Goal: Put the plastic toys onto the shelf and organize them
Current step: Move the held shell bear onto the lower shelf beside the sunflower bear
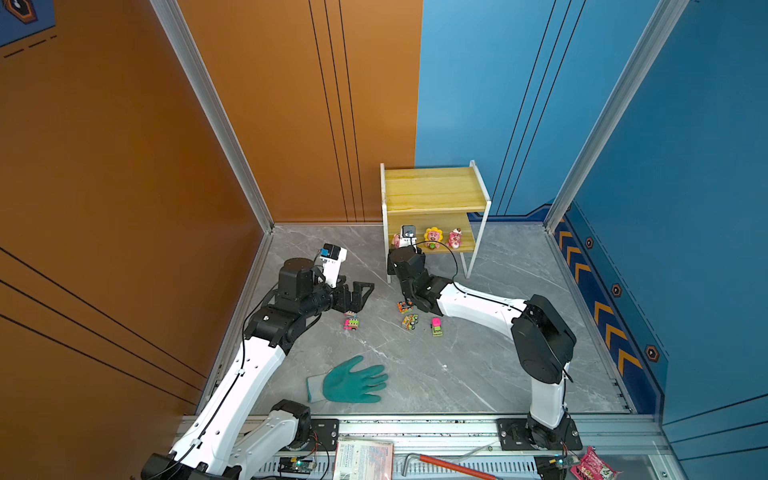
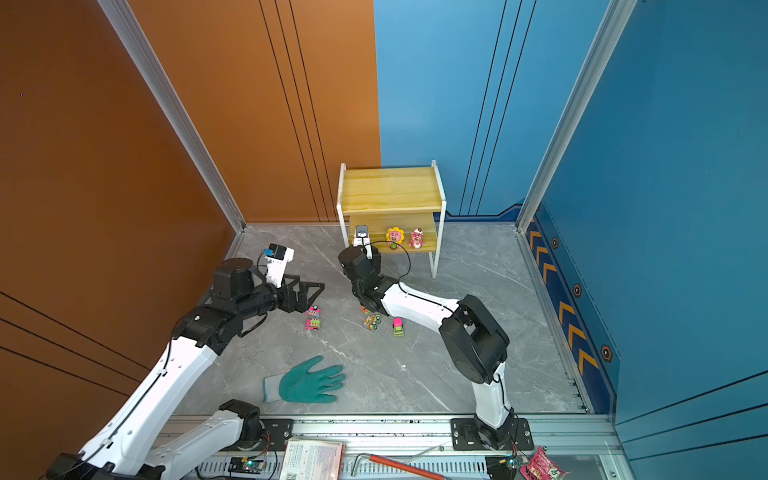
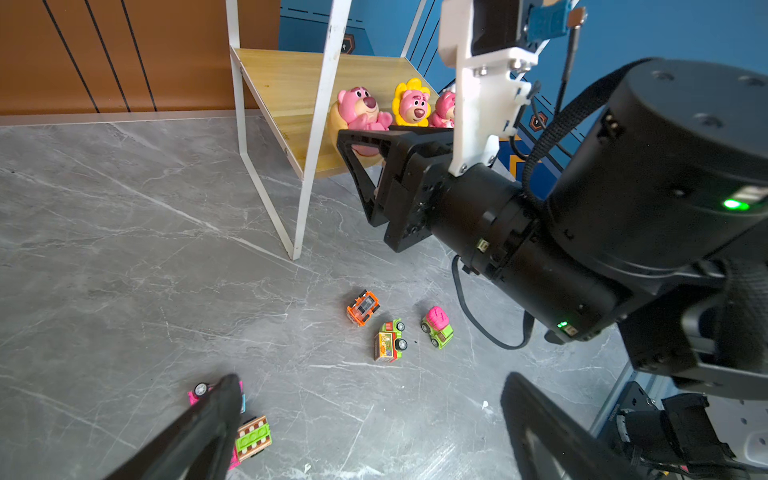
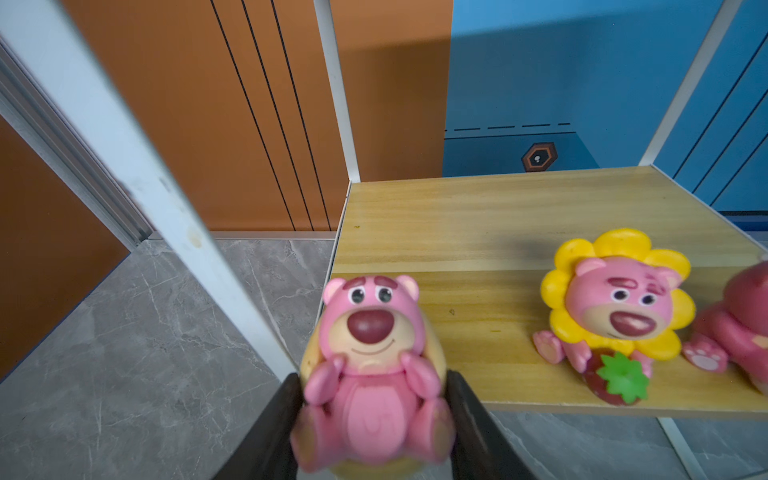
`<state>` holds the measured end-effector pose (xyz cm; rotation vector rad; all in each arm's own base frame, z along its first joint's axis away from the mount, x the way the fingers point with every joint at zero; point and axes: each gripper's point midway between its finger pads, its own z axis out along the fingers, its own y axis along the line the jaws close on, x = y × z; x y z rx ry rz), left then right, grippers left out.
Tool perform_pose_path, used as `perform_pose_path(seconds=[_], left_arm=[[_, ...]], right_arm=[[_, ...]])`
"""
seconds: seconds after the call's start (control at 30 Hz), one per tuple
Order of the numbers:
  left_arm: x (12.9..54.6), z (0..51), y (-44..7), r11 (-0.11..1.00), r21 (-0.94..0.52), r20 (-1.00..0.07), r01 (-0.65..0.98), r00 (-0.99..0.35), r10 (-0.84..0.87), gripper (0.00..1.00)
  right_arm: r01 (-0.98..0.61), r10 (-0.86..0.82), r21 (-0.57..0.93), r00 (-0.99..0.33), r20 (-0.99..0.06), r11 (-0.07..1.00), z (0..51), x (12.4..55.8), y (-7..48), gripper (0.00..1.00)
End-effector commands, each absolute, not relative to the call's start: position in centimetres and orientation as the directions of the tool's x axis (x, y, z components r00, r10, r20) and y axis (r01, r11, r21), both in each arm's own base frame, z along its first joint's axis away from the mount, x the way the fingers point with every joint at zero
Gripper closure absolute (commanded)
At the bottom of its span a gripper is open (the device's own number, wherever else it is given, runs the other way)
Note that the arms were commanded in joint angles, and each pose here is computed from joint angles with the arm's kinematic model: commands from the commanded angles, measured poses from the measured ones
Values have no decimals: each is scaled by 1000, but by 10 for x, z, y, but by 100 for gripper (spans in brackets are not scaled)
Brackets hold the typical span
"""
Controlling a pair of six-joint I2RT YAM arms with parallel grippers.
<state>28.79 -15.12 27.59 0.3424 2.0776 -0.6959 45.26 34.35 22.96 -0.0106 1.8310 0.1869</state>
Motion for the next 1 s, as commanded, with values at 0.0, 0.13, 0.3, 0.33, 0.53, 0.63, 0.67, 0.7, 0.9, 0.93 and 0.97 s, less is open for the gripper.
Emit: perform_pose_path(seconds=[0.0,0.13,0.3,0.33,0.53,0.63,0.67,0.7,0.9,0.93,0.97], left_arm=[[283,282,-158,778,-345,-841,525,-540,-9,2],[282,282,-159,774,-346,-842,530,-539,-7,2],[282,282,-160,774,-347,-841,530,-540,-8,2],[282,282,-160,773,-349,-841,530,-541,-8,2],[282,283,-160,774,-348,-842,529,-540,-9,2],[282,283,-160,773,-348,-842,530,-540,-8,2],[282,282,-160,774,-349,-841,529,-541,-10,2],[282,283,-160,774,-349,-841,529,-541,-10,2],[281,283,-161,771,-352,-841,531,-542,-10,2],[281,283,-161,770,-353,-840,531,-543,-11,2],[281,282,-161,770,-355,-839,531,-544,-11,2]], right_arm=[[-69,111,131,-237,-965,989,240,464,338,57],[-62,108,126,-240,-965,990,234,470,336,57],[-55,113,128,-230,-967,990,230,476,335,56],[-53,108,123,-229,-967,991,229,477,335,56],[-41,99,111,-220,-970,993,230,485,336,56],[-36,96,106,-216,-972,994,230,488,337,56],[-31,92,101,-213,-973,994,230,490,337,56],[-28,88,96,-210,-974,995,230,491,337,56],[-12,85,90,-196,-977,996,237,495,334,53],[-13,86,90,-194,-977,996,239,496,333,53],[-9,67,70,-215,-974,997,225,500,334,53]])
